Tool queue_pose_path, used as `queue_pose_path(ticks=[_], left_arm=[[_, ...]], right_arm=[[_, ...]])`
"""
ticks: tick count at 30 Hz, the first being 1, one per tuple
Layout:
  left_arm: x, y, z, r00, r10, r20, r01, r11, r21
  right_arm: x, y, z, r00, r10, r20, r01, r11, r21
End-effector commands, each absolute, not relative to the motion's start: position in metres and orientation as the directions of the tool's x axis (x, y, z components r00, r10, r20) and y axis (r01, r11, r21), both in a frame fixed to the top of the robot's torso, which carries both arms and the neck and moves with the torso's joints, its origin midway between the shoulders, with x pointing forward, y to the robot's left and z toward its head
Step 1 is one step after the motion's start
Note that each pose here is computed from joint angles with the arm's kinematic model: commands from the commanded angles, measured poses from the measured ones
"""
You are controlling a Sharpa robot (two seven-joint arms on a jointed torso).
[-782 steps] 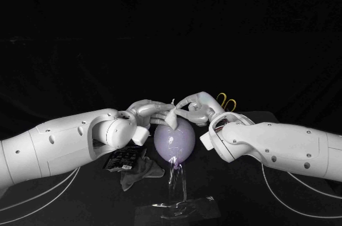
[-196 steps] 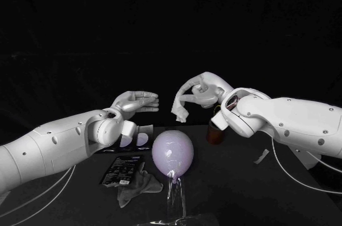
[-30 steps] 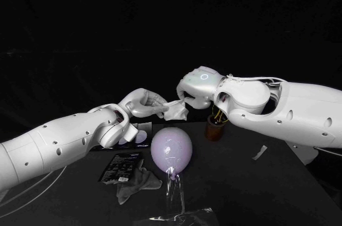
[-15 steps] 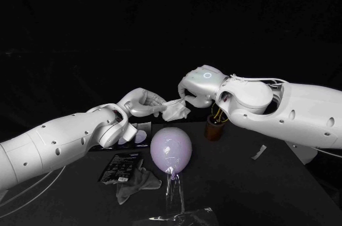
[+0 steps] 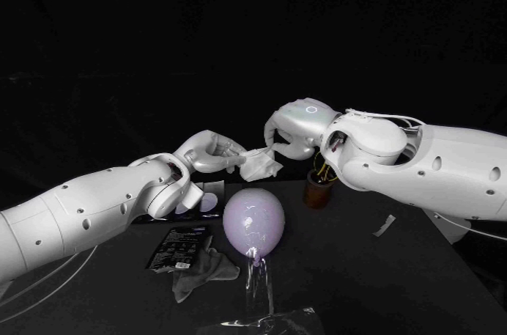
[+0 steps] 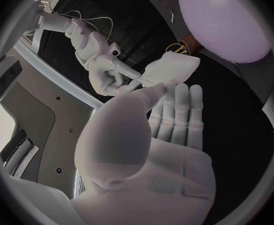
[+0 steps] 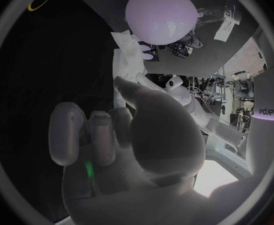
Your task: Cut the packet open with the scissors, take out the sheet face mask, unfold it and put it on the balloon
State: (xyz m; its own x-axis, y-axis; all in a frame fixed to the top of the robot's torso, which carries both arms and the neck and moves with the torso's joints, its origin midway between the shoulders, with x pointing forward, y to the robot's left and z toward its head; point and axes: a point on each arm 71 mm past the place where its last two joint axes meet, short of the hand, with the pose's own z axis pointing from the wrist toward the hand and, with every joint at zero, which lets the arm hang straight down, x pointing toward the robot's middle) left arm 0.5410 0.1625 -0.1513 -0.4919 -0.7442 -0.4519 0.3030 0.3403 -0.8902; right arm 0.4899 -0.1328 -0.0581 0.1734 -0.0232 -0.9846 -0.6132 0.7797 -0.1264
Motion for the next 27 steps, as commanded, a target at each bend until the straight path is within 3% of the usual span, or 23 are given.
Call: queue_pose_path(ticks=[1,16,27], left_arm=[[0.542,0.164,-0.151,-0.477,-0.754,-0.452,0.297,0.346,-0.89],[0.542,0.166,-0.148,-0.445,-0.783,-0.434,0.31,0.32,-0.896],[0.543,0.166,-0.147,-0.431,-0.798,-0.422,0.3,0.315,-0.901]], right_arm=[[0.492,-0.135,-0.058,0.121,0.027,-0.992,-0.595,0.802,-0.05],[0.498,-0.14,-0.065,0.035,0.093,-0.995,-0.566,0.822,0.057],[0.503,-0.148,-0.07,-0.081,0.323,-0.943,-0.499,0.806,0.319]])
